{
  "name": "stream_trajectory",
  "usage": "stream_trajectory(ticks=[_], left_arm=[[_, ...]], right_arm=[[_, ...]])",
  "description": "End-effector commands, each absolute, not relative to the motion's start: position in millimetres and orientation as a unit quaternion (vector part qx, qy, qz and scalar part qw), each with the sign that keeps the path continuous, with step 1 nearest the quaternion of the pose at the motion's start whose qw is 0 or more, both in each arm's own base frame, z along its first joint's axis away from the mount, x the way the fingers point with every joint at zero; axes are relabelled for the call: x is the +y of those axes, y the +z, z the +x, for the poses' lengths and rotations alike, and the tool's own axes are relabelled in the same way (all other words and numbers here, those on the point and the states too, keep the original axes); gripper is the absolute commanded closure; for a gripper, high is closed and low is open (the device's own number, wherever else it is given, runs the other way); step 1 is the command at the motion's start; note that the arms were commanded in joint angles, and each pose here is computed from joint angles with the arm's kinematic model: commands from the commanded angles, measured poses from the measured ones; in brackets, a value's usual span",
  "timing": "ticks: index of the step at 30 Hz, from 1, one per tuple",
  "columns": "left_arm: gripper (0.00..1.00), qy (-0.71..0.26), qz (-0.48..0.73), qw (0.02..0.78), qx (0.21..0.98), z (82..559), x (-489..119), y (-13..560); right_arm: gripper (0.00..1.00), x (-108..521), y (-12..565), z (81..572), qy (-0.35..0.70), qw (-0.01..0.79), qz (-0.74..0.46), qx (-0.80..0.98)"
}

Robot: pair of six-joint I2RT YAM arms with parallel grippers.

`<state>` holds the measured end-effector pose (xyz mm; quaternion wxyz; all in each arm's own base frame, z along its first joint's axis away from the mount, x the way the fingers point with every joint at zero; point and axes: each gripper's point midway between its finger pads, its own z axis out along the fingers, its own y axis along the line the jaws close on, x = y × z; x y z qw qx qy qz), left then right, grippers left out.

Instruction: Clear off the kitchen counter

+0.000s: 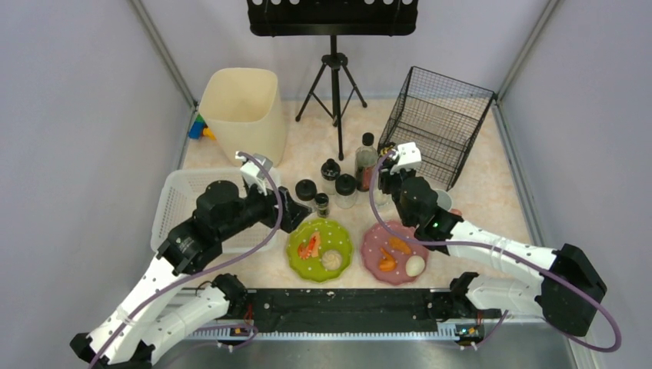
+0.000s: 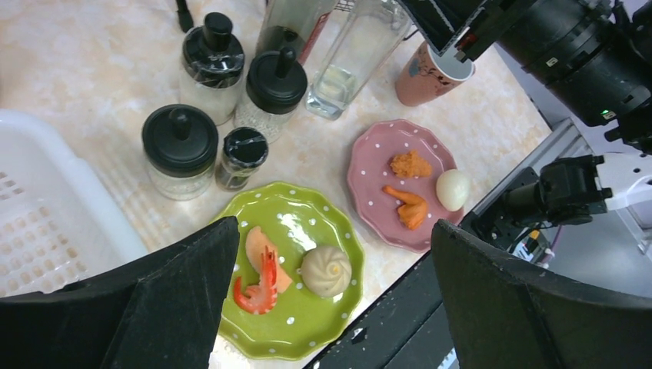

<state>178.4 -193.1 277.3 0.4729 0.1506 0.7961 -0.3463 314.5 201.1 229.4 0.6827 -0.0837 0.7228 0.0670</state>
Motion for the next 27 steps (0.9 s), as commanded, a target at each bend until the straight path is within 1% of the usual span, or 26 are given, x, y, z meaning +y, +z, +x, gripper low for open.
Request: stream_trajectory(ticks=[1, 9, 13, 20, 27], left_arm=[[0.01, -0.317, 0.144, 0.515, 0.783, 180, -174, 300], [0.01, -0.286, 0.109, 0.586, 0.750, 179, -142, 313], [0.01, -0.284, 0.097, 0.605, 0.738, 174, -132, 317], [0.01, -0.280, 0.094, 0.618, 0.728, 167, -123, 306], [0.01, -0.272, 0.103, 0.595, 0.749, 170, -127, 286]], right_arm=[[1.00, 200, 249, 316, 0.060, 0.700, -0.083, 0.706], [1.00, 187, 280, 308, 0.062, 0.722, -0.075, 0.685], [1.00, 182, 303, 302, 0.069, 0.728, -0.072, 0.678], [1.00, 177, 343, 294, 0.079, 0.727, -0.073, 0.678], [1.00, 174, 388, 287, 0.092, 0.717, -0.072, 0.687]])
